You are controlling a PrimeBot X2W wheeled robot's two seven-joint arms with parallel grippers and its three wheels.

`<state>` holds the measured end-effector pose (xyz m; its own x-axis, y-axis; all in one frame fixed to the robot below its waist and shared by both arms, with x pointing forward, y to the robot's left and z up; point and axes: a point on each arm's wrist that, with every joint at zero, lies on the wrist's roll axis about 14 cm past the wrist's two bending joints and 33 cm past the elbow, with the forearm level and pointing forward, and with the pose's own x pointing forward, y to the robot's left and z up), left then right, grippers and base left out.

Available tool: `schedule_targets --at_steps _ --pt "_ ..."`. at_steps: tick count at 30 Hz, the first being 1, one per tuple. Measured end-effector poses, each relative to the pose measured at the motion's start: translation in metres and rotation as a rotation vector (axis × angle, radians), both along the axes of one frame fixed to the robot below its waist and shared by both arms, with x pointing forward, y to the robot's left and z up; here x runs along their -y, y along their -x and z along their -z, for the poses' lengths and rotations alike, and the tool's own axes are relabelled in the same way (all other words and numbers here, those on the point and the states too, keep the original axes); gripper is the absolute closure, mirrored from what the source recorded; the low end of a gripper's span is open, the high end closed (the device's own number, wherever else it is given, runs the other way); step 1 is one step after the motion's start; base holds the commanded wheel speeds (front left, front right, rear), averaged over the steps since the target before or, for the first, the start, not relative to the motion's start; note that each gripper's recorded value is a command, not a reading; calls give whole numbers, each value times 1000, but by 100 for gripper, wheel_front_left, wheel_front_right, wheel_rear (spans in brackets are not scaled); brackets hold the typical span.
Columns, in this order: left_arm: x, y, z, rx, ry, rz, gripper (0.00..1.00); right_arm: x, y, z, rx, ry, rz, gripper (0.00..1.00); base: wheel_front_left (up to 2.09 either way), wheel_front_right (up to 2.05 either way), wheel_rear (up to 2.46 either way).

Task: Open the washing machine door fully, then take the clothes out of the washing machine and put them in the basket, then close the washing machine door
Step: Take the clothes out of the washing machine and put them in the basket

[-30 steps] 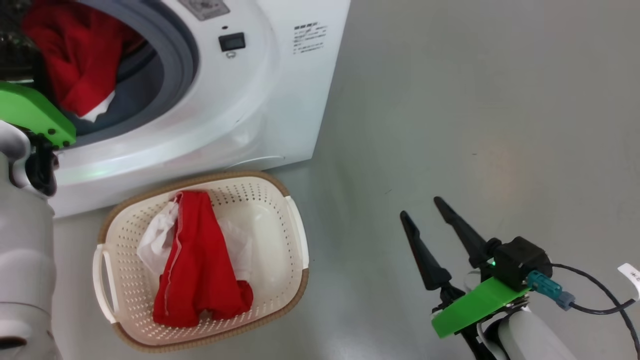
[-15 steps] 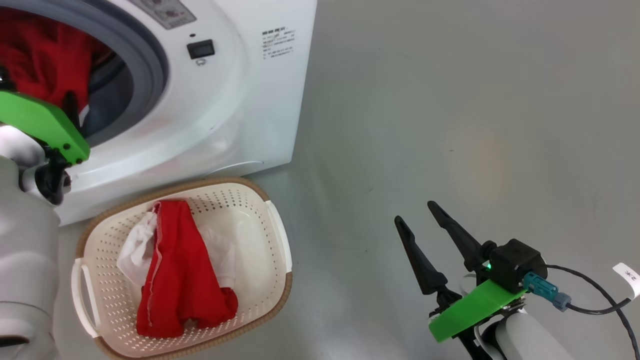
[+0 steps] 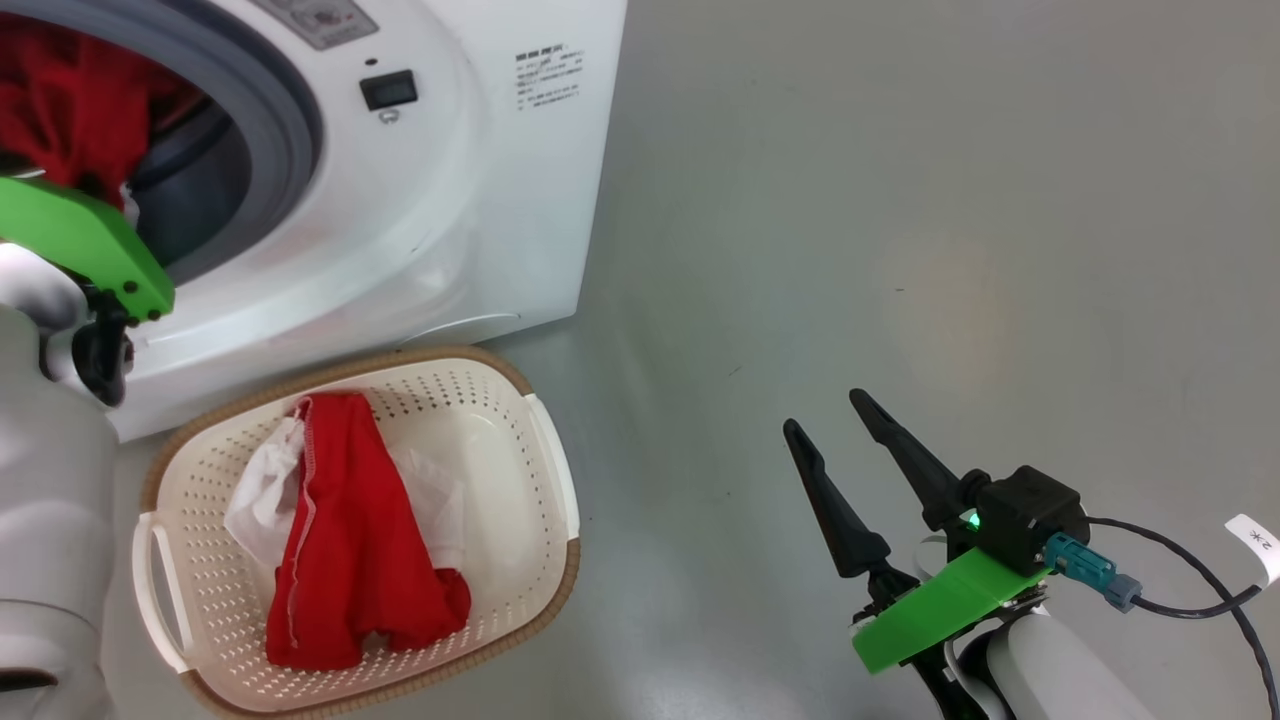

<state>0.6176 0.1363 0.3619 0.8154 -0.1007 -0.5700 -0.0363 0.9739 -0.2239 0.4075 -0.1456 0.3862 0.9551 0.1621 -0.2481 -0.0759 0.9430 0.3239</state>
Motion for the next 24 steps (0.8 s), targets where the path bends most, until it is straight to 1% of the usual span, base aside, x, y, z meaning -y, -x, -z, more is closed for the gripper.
schedule_targets --at_steps 2,5,6,10,13,15,20,24 --pt "-3 -3 -6 45 -4 -11 100 -2 -1 0 1 -3 -4 0 0 0 0" --pt "-7 -8 -22 152 -1 -20 100 -4 -2 -2 7 -6 -11 0 0 0 0" --pt "-7 -8 -22 152 -1 -20 100 -4 -2 -2 7 -6 -11 0 0 0 0" --pt "-12 -3 -33 251 5 -36 100 -8 -3 -5 16 -10 -22 0 0 0 0" --pt "-15 1 -43 303 35 -57 100 -12 -3 -8 24 -13 -32 0 0 0 0" --pt "-18 3 -52 334 87 -92 100 -13 -4 -10 30 -17 -36 0 0 0 0" --pt "-27 12 -78 429 133 -129 100 -13 -6 -20 60 -17 -39 0 0 0 0" --pt "-36 33 -83 460 122 -136 100 -13 -4 -30 83 -13 -44 0 0 0 0"
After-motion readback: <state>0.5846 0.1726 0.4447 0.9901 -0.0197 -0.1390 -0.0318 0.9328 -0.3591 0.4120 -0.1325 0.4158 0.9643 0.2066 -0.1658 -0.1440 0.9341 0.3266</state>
